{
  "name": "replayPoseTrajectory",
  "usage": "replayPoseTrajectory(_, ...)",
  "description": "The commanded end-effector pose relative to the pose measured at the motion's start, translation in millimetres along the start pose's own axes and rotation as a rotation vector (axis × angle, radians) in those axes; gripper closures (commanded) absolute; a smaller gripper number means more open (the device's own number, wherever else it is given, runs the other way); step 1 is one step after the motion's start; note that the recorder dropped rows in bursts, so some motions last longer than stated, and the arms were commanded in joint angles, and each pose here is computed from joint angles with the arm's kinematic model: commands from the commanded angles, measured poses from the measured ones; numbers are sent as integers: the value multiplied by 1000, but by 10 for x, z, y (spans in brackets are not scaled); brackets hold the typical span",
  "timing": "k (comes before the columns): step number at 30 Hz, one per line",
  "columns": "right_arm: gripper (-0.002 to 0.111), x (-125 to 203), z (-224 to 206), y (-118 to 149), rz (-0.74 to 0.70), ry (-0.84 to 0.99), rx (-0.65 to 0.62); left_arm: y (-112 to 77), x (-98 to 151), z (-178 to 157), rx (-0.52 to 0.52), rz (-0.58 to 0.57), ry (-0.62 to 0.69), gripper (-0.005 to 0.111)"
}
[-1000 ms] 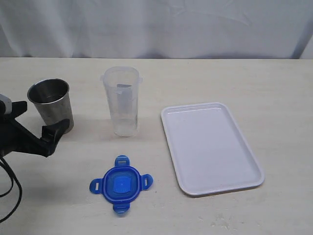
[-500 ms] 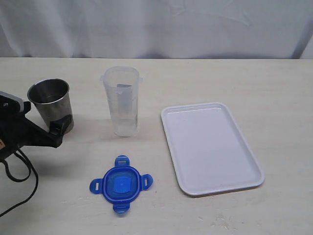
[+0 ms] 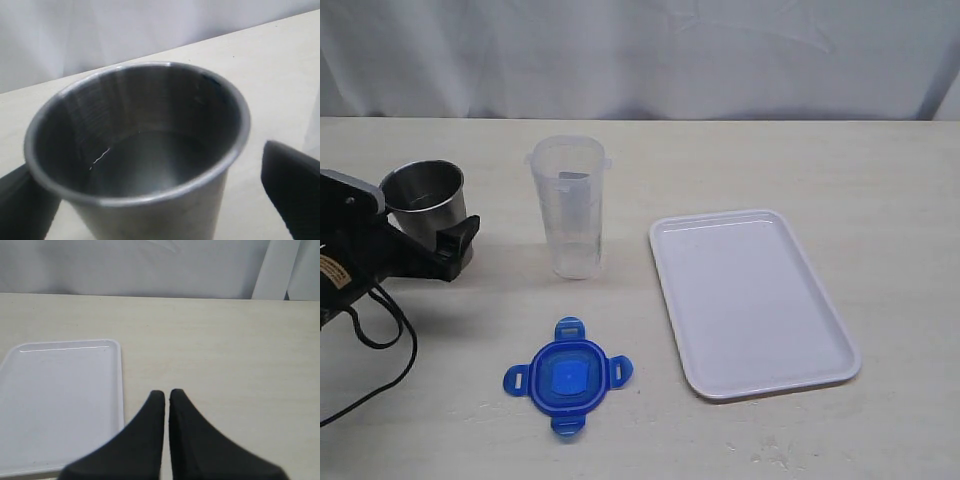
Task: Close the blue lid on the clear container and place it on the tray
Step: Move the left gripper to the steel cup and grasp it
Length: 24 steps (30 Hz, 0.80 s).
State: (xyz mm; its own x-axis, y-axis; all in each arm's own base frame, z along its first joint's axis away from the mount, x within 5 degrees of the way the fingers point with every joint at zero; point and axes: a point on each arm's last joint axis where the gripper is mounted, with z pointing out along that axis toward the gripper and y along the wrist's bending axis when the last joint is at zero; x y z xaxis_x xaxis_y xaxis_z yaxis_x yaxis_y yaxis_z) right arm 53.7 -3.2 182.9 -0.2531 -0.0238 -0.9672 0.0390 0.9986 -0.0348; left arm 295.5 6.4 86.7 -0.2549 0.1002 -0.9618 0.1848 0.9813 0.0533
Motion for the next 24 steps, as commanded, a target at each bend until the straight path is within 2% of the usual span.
replayPoseTrajectory(1, 104, 6, -1, -4, -1, 0, 5, 18, -51, 40, -25, -8, -40, 7)
replayPoseTrajectory(10, 104, 6, -1, -4, -1, 0, 5, 55, -5, 199, -25, -16, -39, 7)
replayPoseTrajectory(24, 104, 6, -1, -4, -1, 0, 5, 59, -19, 213, -25, -26, -46, 7)
